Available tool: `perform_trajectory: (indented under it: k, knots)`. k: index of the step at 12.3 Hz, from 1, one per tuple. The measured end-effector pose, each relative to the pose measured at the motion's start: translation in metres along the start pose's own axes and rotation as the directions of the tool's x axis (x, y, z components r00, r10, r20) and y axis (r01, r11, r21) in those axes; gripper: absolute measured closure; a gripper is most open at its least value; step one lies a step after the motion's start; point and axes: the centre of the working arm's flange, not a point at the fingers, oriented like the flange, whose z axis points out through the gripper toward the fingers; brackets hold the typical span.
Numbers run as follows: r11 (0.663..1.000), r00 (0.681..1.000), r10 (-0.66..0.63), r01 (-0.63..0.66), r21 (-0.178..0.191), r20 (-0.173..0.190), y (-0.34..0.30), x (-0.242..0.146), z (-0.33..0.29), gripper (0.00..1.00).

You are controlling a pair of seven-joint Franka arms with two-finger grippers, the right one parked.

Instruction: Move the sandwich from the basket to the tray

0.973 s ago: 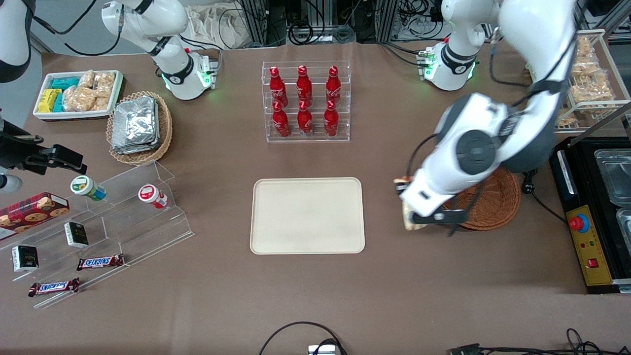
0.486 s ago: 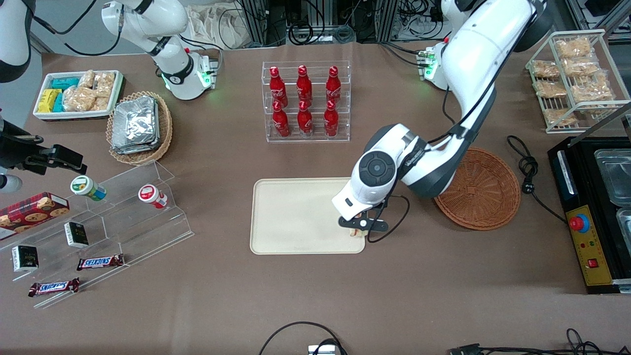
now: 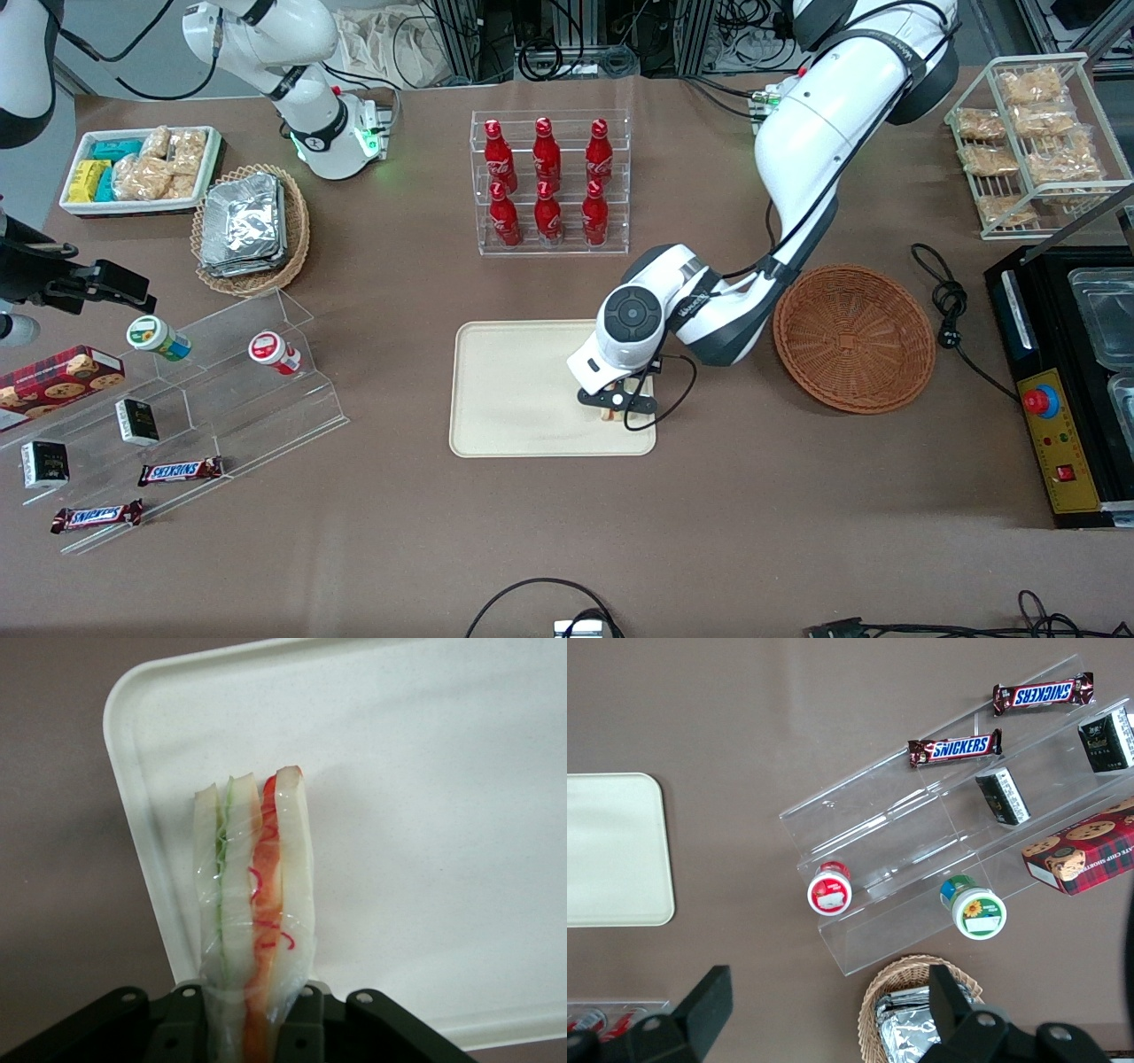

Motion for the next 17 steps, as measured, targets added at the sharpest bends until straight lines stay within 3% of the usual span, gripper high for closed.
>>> perform_trajectory:
  k: [3, 4, 8, 10, 11, 15, 17]
  knots:
    - [1.000, 1.000, -0.014, 0.014, 0.012, 0.008, -0.007, 0.003, 0.007, 0.77]
    - [1.000, 1.000, -0.021, 0.021, 0.019, 0.010, -0.011, 0.004, 0.009, 0.70]
    - [0.999, 0.999, -0.037, 0.037, 0.028, 0.007, -0.020, 0.009, 0.010, 0.26]
    - [0.999, 0.999, -0.042, 0.042, 0.020, -0.016, -0.019, 0.012, -0.004, 0.04]
    - [0.999, 0.998, -0.047, 0.048, 0.016, -0.037, -0.021, 0.014, -0.021, 0.00]
    - [0.998, 0.995, -0.036, 0.040, 0.048, -0.094, -0.082, 0.020, -0.114, 0.00]
    - [0.998, 0.995, -0.041, 0.045, 0.045, -0.088, -0.123, 0.005, -0.135, 0.00]
